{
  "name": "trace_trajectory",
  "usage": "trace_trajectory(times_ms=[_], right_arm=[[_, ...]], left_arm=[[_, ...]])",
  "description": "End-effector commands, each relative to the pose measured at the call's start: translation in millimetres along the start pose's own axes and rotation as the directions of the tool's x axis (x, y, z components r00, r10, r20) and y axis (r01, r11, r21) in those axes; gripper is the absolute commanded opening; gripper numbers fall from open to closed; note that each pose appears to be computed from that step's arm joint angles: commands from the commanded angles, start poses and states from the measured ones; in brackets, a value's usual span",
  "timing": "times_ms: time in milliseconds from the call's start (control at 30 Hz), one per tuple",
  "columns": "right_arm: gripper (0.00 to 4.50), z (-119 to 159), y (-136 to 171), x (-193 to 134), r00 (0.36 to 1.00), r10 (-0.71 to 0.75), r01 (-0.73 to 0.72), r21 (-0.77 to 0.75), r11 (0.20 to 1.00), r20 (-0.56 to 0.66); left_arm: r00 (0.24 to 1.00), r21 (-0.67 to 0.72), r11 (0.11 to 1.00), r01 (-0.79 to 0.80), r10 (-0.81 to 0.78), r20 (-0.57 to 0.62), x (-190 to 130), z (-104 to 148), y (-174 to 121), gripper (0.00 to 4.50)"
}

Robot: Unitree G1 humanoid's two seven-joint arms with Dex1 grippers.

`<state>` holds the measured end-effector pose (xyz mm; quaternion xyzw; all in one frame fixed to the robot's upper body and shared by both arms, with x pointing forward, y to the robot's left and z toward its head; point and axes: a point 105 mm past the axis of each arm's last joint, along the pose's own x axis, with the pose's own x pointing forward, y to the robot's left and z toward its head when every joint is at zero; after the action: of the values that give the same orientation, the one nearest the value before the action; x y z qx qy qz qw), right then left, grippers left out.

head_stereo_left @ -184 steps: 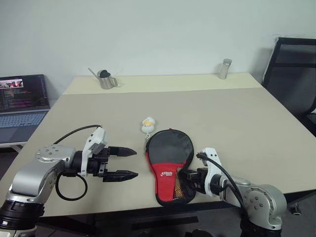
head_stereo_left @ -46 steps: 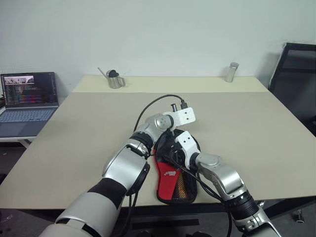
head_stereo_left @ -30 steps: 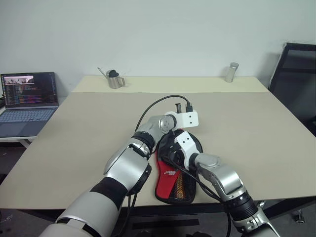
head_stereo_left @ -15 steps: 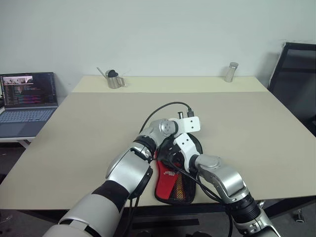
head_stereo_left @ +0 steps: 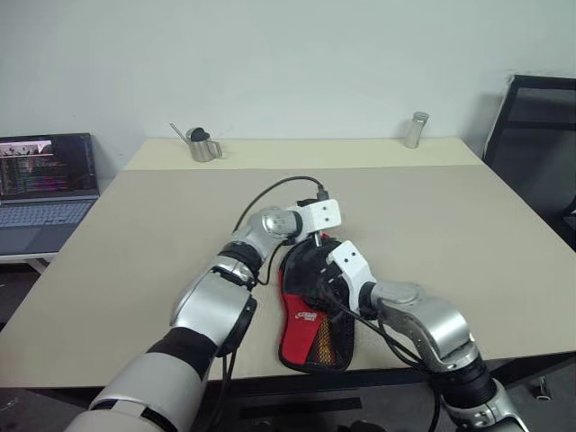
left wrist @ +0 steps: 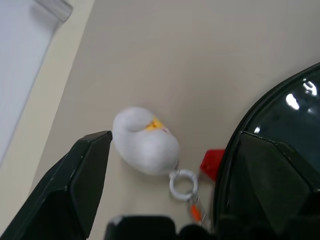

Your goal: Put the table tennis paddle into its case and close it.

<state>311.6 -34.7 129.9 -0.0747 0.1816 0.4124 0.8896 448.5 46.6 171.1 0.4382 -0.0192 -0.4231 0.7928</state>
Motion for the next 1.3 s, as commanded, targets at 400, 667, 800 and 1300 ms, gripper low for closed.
trace_trajectory(times_ms=[400, 667, 800, 1300], right_arm=[[4.50, 40.1, -100.5, -26.5, 0.967, -0.207, 0.201, 0.053, 0.978, 0.150], [4.11, 12.8, -114.1, 7.4, 0.977, -0.187, 0.173, 0.134, 0.976, 0.099], [2.89, -2.9, -116.5, 14.7, 0.984, -0.168, 0.157, 0.154, 0.975, 0.059], [0.03, 0.4, -99.5, 37.3, 0.997, -0.062, 0.054, 0.138, 0.989, 0.052]], left_arm=[[0.964, -0.428, 0.904, -0.008, 0.121, 0.239, -121.1, -59.3, 15.1, 4.45], [0.965, -0.500, 0.865, -0.053, 0.172, 0.196, -149.9, -62.6, -6.7, 4.50], [0.966, -0.506, 0.860, -0.065, 0.182, 0.185, -152.8, -58.7, -9.0, 4.50], [0.966, -0.492, 0.869, -0.055, 0.171, 0.195, -148.2, -48.4, -10.7, 4.50]])
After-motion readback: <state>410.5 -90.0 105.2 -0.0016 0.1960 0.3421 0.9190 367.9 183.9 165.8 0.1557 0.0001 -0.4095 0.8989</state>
